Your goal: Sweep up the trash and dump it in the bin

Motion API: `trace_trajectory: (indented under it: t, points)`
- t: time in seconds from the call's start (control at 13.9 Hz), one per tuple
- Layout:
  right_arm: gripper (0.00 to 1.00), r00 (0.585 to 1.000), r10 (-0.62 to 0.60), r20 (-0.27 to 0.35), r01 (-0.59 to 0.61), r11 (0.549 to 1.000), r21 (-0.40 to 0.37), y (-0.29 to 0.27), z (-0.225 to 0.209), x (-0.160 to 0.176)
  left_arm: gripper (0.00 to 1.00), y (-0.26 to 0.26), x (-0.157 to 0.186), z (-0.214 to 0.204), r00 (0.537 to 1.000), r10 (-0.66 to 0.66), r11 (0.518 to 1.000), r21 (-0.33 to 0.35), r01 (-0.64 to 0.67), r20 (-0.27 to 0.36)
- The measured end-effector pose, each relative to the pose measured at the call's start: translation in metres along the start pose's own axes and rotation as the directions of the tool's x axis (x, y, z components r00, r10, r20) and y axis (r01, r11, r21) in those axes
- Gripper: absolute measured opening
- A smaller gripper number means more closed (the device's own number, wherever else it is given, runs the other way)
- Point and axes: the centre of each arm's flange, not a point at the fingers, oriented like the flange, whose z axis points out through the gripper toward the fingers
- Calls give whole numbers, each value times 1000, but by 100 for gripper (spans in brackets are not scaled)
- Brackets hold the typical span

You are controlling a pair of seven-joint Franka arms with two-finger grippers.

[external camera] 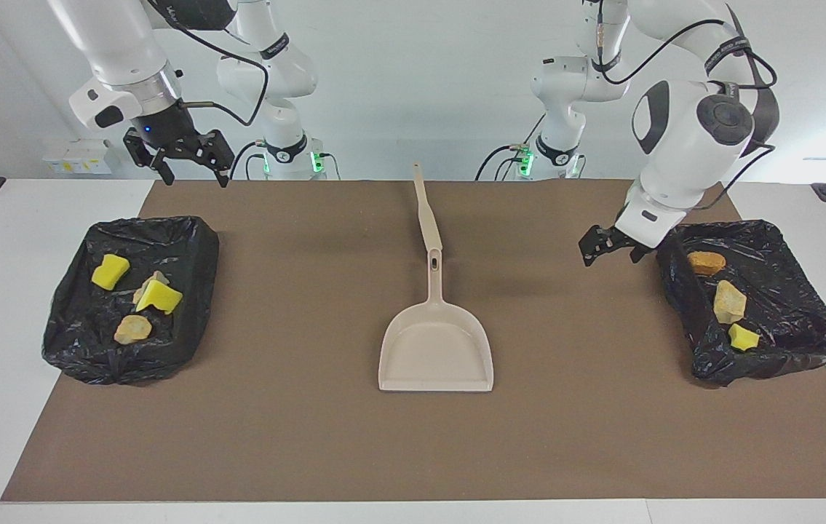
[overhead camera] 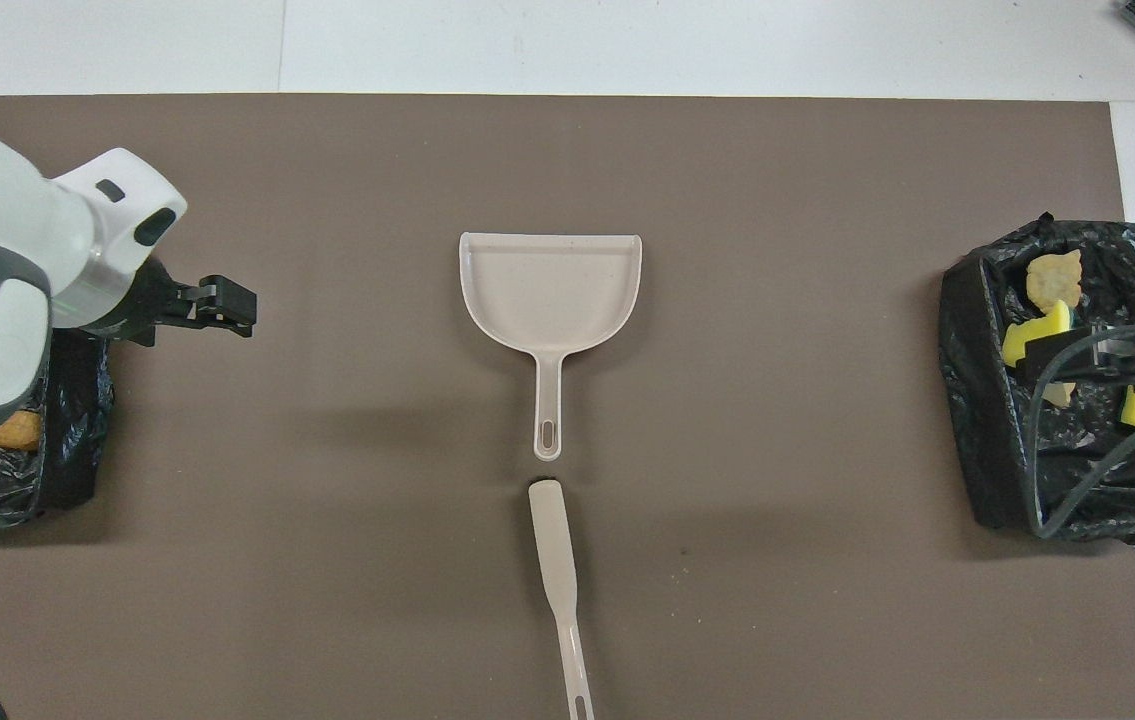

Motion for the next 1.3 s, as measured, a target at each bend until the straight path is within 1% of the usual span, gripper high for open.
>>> trace_trajectory:
  t: [0.14, 0.22, 0.29, 0.36, 0.43, 0.65, 0.86, 1.22, 1.3]
  points:
    - [100, 1000, -11, -5, 11, 1000, -9, -5, -2, -1, 100, -27, -8, -23, 1000, 10, 1000, -1, -10, -16]
    - [100, 1000, -27, -11, 27, 999, -25, -12, -5, -1, 100, -36, -12, -34, 999, 15, 1000, -1, -15, -28]
    - [100, 999, -47, 0, 47, 998, -42, -21, -8, -3, 100, -40, -15, -44, 999, 17, 1000, -1, -17, -39]
    - [100, 998, -61, 26, 62, 997, -47, -29, -11, -6, 100, -41, -18, -51, 999, 18, 1000, -1, -18, -51]
    - [100, 997, -65, 37, 67, 997, -47, -32, -16, -4, 100, -40, -20, -59, 998, 19, 1000, -1, -19, -60]
    - [100, 999, -44, 32, 45, 998, -33, -30, -19, 7, 100, -41, -30, -89, 998, 18, 1000, 0, -18, -60]
    - [100, 999, -20, 35, 22, 999, -33, -28, -16, 10, 100, -44, -47, -125, 996, 13, 1000, 1, -13, -84]
    - [100, 999, -17, 33, 18, 999, -32, -27, -17, 10, 100, -45, -76, -162, 999, 15, 1000, 7, -14, -43]
    - [100, 999, -17, 33, 18, 999, -32, -27, -17, 10, 100, -45, -79, -168, 999, 15, 1000, 7, -15, -43]
